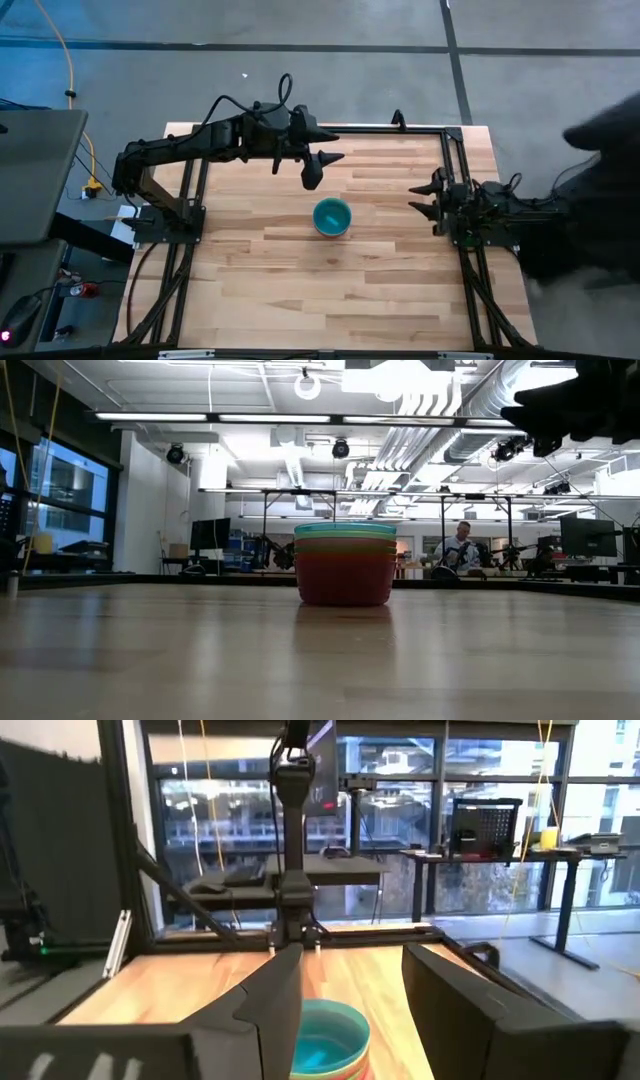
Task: Nest bowls inside each other
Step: Return to Home Position
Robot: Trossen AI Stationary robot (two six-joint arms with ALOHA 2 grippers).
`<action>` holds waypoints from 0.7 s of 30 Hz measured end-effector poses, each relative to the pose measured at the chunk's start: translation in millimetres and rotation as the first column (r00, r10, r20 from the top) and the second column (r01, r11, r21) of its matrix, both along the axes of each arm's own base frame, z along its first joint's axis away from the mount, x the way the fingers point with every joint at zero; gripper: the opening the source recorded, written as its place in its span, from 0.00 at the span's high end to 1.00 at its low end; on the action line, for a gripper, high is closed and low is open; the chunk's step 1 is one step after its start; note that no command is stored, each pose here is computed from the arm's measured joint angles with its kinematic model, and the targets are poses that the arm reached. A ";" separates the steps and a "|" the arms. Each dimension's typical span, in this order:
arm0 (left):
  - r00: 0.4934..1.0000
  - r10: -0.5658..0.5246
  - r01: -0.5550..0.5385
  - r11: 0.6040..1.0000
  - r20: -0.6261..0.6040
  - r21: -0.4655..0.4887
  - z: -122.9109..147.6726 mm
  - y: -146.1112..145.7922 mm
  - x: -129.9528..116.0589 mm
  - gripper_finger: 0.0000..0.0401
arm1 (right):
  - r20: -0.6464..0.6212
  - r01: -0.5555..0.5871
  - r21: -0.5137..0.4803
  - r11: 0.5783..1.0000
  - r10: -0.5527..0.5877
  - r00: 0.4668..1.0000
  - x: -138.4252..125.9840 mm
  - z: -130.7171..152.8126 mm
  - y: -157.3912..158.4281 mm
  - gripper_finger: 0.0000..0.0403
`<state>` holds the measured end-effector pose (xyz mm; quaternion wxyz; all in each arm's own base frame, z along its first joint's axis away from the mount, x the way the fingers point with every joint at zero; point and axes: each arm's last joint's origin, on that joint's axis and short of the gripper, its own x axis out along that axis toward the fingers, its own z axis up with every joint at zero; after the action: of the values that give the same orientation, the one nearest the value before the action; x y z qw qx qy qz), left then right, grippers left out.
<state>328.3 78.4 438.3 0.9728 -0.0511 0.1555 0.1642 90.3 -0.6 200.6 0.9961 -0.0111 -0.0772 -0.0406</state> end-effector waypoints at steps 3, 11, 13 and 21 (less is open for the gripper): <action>1.000 -0.003 0.003 1.000 0.007 0.009 0.8 0.1 0.4 0.45 | 0.022 -0.010 0.038 0.999 0.009 1.000 5.5 -18.0 0.2 0.59; 0.986 -0.158 0.157 0.987 0.051 0.023 5.1 -3.6 2.7 0.45 | 0.046 0.007 0.035 0.999 -0.008 0.999 5.0 -15.5 -0.2 0.59; 0.970 -0.237 0.237 0.971 0.063 0.002 5.4 -4.9 2.8 0.45 | 0.018 0.004 0.053 0.999 -0.005 1.000 5.6 -18.3 -0.2 0.59; 0.921 -0.386 0.389 0.916 0.052 -0.099 0.6 -9.0 1.0 0.45 | -0.123 -0.082 0.181 0.980 0.105 0.987 7.4 -32.9 2.5 0.59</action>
<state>329.3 69.4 438.9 0.9841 -0.0742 0.1562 -0.0411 97.7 1.9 167.7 0.9969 0.0777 -0.0078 0.0006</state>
